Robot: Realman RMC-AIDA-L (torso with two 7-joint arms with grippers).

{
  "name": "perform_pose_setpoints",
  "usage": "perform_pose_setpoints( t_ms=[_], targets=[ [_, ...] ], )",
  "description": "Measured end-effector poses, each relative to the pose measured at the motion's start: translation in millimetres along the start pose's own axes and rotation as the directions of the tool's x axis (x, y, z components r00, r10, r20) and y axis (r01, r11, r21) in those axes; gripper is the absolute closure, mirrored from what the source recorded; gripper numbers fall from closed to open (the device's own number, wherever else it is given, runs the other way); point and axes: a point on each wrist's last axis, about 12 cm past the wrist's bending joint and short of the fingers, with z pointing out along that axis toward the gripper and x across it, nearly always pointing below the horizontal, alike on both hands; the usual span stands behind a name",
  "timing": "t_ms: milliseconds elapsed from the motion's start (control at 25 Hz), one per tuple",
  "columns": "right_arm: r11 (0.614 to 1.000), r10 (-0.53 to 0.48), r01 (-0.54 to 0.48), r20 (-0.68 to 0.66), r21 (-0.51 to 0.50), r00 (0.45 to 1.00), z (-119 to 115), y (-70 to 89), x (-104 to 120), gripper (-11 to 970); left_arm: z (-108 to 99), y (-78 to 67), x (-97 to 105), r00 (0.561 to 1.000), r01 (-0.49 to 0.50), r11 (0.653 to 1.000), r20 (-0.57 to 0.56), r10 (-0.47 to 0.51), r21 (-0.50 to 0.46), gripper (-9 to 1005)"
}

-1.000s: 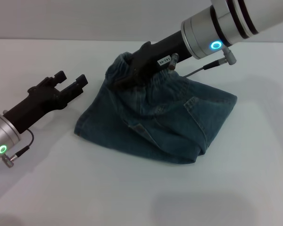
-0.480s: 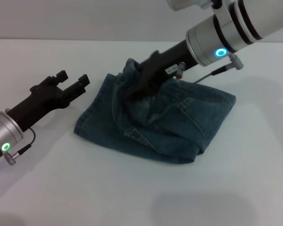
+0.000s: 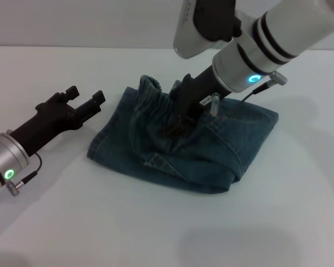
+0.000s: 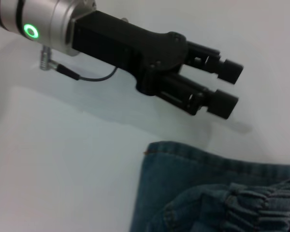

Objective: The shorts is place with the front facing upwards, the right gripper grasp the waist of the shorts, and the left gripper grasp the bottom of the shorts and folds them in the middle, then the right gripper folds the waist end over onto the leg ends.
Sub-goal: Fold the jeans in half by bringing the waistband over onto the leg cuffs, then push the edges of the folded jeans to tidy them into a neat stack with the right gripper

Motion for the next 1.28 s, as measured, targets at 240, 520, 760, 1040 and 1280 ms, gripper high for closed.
perform_pose_setpoints(
  t_ms=[240, 520, 760, 1040, 1280],
  targets=[
    [0.992, -0.034, 0.026, 0.069, 0.122, 0.997, 3.3, -2.2, 0.3, 392, -2.0, -0.8, 3.5, 1.0, -0.001, 1.0, 0.001, 0.001, -0.009, 183],
    [0.986, -0.028, -0.02, 0.282, 0.163, 0.959, -3.0, 0.6, -0.5, 392, -1.2, 0.7, 4.6, 1.0, -0.014, 1.0, -0.01, 0.014, -0.025, 183],
    [0.967, -0.014, -0.091, 0.402, 0.24, 0.916, -18.8, 0.2, 10.7, 392, 2.5, -1.4, 3.0, 1.0, -0.012, 1.0, -0.005, 0.012, -0.012, 183],
    [0.88, 0.053, -0.322, 0.601, 0.349, 0.798, -34.2, -4.0, 55.7, 393, 20.0, -23.1, -0.8, 0.999, 0.024, 0.994, 0.025, -0.026, 0.105, 183],
    [0.864, 0.113, -0.422, 0.709, 0.277, 0.696, -37.3, 7.7, 87.6, 393, 35.8, -48.9, 4.7, 0.999, 0.046, 0.974, -0.013, -0.045, 0.224, 183]
  ],
)
